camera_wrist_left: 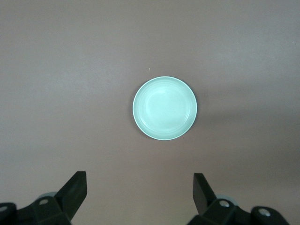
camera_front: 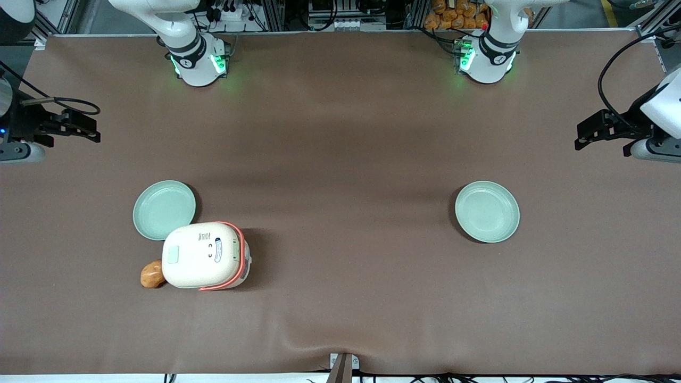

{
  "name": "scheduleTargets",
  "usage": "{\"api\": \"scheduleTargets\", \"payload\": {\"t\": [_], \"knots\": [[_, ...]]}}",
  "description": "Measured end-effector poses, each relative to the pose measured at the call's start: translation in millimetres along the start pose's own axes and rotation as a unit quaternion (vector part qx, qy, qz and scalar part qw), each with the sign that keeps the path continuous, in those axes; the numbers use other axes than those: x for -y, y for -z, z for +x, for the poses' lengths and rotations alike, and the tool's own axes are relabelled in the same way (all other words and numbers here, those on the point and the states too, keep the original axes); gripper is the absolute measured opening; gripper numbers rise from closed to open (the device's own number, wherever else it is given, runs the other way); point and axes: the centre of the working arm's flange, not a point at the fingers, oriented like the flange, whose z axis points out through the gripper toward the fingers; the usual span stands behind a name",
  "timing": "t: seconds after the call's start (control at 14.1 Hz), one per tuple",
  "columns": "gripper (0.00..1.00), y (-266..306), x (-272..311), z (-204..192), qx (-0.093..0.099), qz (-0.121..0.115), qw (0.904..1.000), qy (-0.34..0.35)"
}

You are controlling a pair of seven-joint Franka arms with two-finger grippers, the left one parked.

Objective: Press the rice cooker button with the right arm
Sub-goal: 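Move the right gripper toward the front of the white rice cooker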

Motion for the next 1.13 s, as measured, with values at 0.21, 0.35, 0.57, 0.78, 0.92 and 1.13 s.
{"api": "scheduleTargets", "payload": {"t": [0.21, 0.35, 0.57, 0.78, 0.92, 1.13], "knots": [[1.0, -13, 11, 10, 0.012, -0.001, 0.9999, 0.011], [1.0, -23, 19, 20, 0.017, -0.002, 0.9997, 0.018], [1.0, -40, 30, 40, 0.004, -0.005, 0.9996, 0.028], [1.0, -59, 41, 67, -0.02, -0.008, 0.999, 0.038], [1.0, -75, 46, 84, -0.031, -0.009, 0.9986, 0.042], [1.0, -98, 47, 107, -0.052, -0.011, 0.9976, 0.043]]}}
